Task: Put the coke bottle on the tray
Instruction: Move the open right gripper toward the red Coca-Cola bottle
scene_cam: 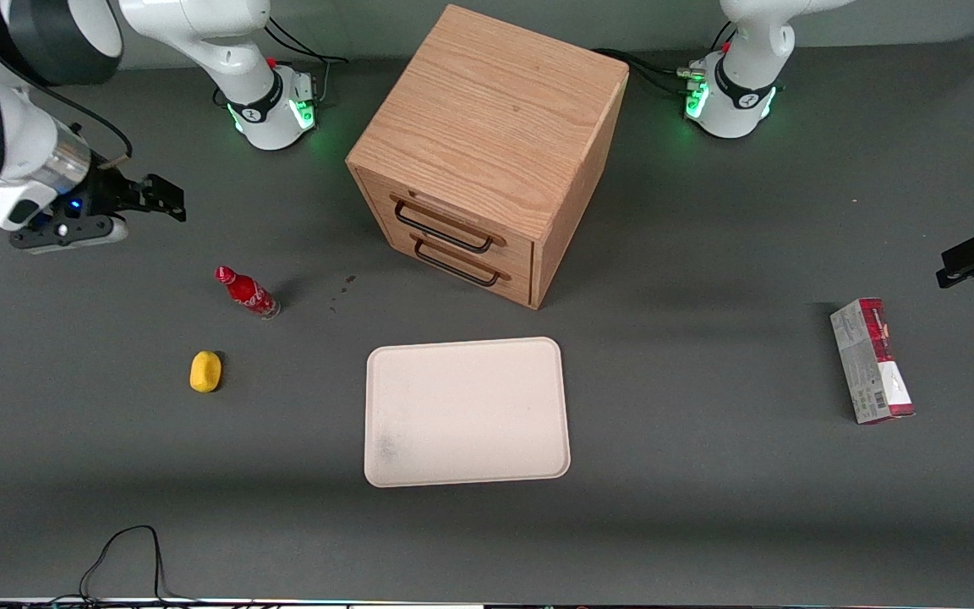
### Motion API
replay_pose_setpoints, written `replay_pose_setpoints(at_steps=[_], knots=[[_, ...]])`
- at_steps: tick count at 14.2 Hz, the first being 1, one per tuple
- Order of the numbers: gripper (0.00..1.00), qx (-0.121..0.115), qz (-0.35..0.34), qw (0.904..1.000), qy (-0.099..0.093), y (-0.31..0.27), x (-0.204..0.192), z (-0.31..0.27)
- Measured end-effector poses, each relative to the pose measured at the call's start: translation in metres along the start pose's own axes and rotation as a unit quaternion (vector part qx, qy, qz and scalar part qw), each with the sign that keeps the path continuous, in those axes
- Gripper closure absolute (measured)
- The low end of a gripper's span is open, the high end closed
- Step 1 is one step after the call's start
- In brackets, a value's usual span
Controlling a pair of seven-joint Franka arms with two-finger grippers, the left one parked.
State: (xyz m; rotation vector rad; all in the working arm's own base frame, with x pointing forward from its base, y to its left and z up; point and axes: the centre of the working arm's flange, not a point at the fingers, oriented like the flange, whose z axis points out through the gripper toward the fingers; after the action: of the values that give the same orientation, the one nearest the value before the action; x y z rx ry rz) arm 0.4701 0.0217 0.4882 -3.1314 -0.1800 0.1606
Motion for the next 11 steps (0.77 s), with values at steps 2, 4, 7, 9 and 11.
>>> replay_pose_setpoints(at_steps=[2,4,7,9,11], knots=[[0.0,0.0,0.0,1.0,0.006,0.0,0.003,0.03],[0.0,-0.001,0.0,0.9999,0.012,0.001,0.005,0.054],[0.0,-0.002,0.0,0.9997,0.026,0.001,0.008,0.085],[0.0,-0.002,-0.003,0.9993,0.037,-0.002,0.013,0.105],[0.0,-0.003,-0.004,0.9989,0.046,-0.011,0.022,0.125]])
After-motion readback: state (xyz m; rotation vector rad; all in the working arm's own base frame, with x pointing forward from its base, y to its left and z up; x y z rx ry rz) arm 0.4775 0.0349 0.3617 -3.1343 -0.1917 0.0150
